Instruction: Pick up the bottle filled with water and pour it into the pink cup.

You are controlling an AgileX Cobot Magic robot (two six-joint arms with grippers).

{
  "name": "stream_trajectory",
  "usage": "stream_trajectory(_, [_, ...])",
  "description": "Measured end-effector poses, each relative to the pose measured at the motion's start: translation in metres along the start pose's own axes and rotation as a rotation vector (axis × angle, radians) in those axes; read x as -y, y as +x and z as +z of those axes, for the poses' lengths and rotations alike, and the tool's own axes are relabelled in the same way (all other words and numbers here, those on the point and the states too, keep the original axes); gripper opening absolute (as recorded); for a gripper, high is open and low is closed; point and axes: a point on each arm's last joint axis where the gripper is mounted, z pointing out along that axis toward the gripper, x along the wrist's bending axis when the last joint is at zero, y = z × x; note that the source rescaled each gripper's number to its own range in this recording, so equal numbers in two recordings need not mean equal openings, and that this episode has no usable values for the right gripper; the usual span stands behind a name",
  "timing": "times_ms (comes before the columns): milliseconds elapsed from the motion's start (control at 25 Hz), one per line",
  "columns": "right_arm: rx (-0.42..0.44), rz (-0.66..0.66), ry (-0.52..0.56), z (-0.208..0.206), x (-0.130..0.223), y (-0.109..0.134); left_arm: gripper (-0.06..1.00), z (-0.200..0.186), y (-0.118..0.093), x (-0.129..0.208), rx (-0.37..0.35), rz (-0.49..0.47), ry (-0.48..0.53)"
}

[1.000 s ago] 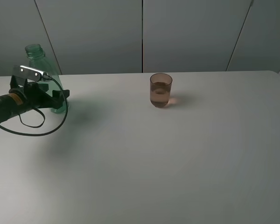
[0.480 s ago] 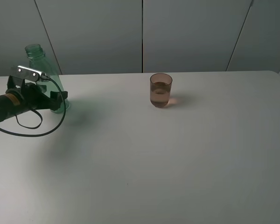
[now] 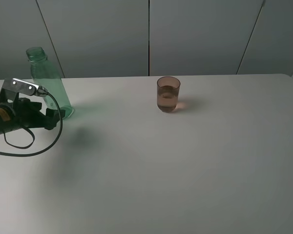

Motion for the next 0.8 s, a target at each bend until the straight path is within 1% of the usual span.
stream_trajectory(120, [0.0,0.0,0.0,0.0,0.0,0.0,1.0,-0.011,-0.001,-0.003,-0.016,0.002,0.033])
stream_trajectory(240, [0.0,0.0,0.0,0.0,0.0,0.0,1.0,-0.025,-0.001,-0.004,-0.049,-0.04,0.104])
stream_trajectory(360, [0.0,0.0,0.0,0.0,0.0,0.0,1.0,-0.041,0.001,-0.008,-0.104,-0.127,0.208])
stream_trajectory(440, [0.0,0.0,0.0,0.0,0.0,0.0,1.0,-0.054,0.002,-0.016,-0.14,-0.186,0.243])
stream_trajectory(480, [0.0,0.0,0.0,0.0,0.0,0.0,1.0,-0.061,0.002,-0.022,-0.155,-0.198,0.243])
stream_trajectory(560, [0.0,0.0,0.0,0.0,0.0,0.0,1.0,-0.077,0.001,-0.04,-0.181,-0.204,0.196])
stream_trajectory(680, [0.0,0.0,0.0,0.0,0.0,0.0,1.0,-0.107,-0.008,-0.069,-0.204,-0.159,0.097])
stream_trajectory(800, [0.0,0.0,0.0,0.0,0.0,0.0,1.0,-0.139,-0.017,-0.092,-0.25,-0.123,0.052])
